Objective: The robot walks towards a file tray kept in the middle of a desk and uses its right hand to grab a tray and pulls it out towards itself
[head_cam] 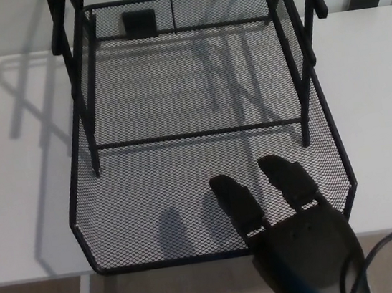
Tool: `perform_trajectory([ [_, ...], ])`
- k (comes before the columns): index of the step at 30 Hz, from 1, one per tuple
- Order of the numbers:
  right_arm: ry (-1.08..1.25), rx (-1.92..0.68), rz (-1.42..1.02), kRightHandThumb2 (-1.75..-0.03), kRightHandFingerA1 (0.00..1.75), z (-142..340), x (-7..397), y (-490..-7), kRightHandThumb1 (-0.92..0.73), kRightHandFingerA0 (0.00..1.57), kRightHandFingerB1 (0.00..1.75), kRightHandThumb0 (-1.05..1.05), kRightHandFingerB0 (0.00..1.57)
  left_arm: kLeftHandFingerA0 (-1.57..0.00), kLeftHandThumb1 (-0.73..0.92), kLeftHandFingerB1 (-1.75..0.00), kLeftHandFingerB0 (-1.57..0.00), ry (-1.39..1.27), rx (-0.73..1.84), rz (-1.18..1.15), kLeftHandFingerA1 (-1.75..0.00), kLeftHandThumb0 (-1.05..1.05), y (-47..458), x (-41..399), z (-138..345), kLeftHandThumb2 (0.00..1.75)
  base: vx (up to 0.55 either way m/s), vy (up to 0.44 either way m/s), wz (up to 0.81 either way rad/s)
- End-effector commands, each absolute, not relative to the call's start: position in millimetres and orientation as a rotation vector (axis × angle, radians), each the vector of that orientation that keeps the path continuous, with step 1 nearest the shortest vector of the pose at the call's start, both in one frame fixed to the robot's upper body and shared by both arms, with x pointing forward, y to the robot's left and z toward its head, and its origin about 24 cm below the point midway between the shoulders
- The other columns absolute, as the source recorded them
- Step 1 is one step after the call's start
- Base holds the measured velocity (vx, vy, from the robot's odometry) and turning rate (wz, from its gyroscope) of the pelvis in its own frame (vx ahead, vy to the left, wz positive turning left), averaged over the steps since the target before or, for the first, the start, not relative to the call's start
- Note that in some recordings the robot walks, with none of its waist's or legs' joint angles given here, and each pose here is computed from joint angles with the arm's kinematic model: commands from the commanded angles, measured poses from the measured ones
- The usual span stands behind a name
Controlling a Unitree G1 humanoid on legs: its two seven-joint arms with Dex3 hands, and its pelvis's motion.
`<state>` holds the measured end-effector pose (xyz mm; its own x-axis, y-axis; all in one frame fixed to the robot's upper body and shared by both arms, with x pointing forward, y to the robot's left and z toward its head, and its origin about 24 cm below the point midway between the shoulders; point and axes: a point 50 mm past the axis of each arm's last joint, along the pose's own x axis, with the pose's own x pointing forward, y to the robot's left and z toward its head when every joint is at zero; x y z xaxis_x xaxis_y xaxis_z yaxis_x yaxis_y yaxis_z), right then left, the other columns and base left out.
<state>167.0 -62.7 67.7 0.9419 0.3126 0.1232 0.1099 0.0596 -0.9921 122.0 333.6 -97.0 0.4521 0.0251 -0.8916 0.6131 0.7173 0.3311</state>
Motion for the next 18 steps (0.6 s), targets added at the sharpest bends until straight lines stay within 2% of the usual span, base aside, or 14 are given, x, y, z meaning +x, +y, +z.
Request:
perform_trajectory([
  [1,-0.363,-1.394,0.255,-0.61,0.52,69.1,130.7,-45.0,-0.29,0.02,0.43,-0.68,0.10,-0.39,0.25,-0.37,-0.29,1.045,0.726,-0.418,-0.42,-0.57,338.3,121.7,-93.2,0.62,0.00,0.000,0.00],
  [2,-0.385,-1.385,0.254,-0.51,0.55,74.6,131.3,-43.6,-0.36,0.00,0.40,-0.67,0.11,-0.42,0.25,-0.32,-0.31,1.049,0.715,-0.408,-0.38,-0.53,339.0,121.2,-93.7,0.49,0.00,0.000,0.00],
  [3,-0.395,-1.384,0.255,-0.53,0.52,79.6,131.6,-42.5,-0.39,0.00,0.41,-0.74,0.08,-0.39,0.25,-0.36,-0.30,1.045,0.718,-0.410,-0.41,-0.58,338.8,121.4,-93.5,0.62,0.00,0.000,0.00],
  [4,-0.407,-1.364,0.259,-0.68,0.39,84.9,131.5,-41.4,-0.34,0.00,0.40,-0.83,0.02,-0.40,0.25,-0.37,-0.30,1.045,0.720,-0.412,-0.42,-0.58,338.7,121.7,-93.4,0.62,0.00,0.000,0.00],
  [5,-0.423,-1.337,0.262,-0.69,0.36,88.6,131.0,-40.5,-0.32,0.00,0.38,-0.84,0.03,-0.44,0.26,-0.32,-0.31,1.044,0.728,-0.417,-0.38,-0.54,338.7,122.8,-92.7,0.49,0.00,0.000,0.00],
  [6,-0.435,-1.288,0.282,-0.68,0.34,95.3,128.1,-39.8,-0.33,0.00,0.36,-0.86,0.02,-0.41,0.26,-0.37,-0.29,1.041,0.747,-0.428,-0.43,-0.58,338.6,122.9,-92.4,0.64,0.00,0.000,0.00],
  [7,-0.452,-1.264,0.298,-0.68,0.32,101.7,126.0,-39.6,-0.32,0.00,0.36,-0.87,0.02,-0.40,0.26,-0.37,-0.30,1.038,0.744,-0.428,-0.42,-0.59,338.3,123.1,-92.0,0.63,0.00,0.000,0.00],
  [8,-0.474,-1.233,0.308,-0.82,0.39,107.2,123.5,-39.5,-0.29,0.00,0.37,-0.54,0.00,-0.40,0.25,-0.37,-0.30,1.039,0.729,-0.423,-0.42,-0.59,338.7,122.7,-91.8,0.62,0.00,0.000,0.00],
  [9,-0.482,-1.220,0.313,-0.82,0.39,109.4,122.5,-39.7,-0.29,0.00,0.37,-0.54,0.00,-0.40,0.25,-0.37,-0.30,1.039,0.723,-0.421,-0.42,-0.59,338.9,122.5,-91.7,0.62,0.00,0.000,0.00],
  [10,-0.497,-1.197,0.327,-0.68,0.34,114.4,119.9,-40.1,-0.32,0.00,0.37,-0.91,0.02,-0.39,0.24,-0.37,-0.31,1.033,0.712,-0.420,-0.43,-0.60,338.9,122.0,-91.3,0.61,0.00,0.000,0.00],
  [12,-0.526,-1.161,0.350,-0.71,0.29,124.7,113.2,-41.7,-0.34,0.00,0.26,-0.95,0.01,-0.40,0.23,-0.37,-0.31,1.036,0.713,-0.417,-0.42,-0.56,339.3,121.5,-91.5,0.61,0.00,0.000,0.00],
  [13,-0.542,-1.148,0.360,-0.86,0.33,128.7,109.8,-42.8,-0.35,0.00,0.20,-0.66,0.03,-0.40,0.24,-0.37,-0.31,1.040,0.718,-0.417,-0.42,-0.56,339.7,121.3,-91.6,0.60,0.00,0.000,0.00],
  [15,-0.564,-1.103,0.390,-0.86,0.31,135.4,103.7,-44.4,-0.36,0.00,0.15,-0.66,0.04,-0.41,0.25,-0.37,-0.31,1.047,0.745,-0.417,-0.42,-0.57,340.6,120.6,-92.1,0.62,0.00,0.000,0.00],
  [18,-0.610,-1.036,0.428,-0.86,0.37,152.7,91.2,-49.3,-0.31,0.00,0.26,-0.62,0.00,-0.39,0.24,-0.37,-0.31,1.046,0.740,-0.427,-0.42,-0.59,340.1,120.0,-92.3,0.62,0.00,0.000,0.00],
])
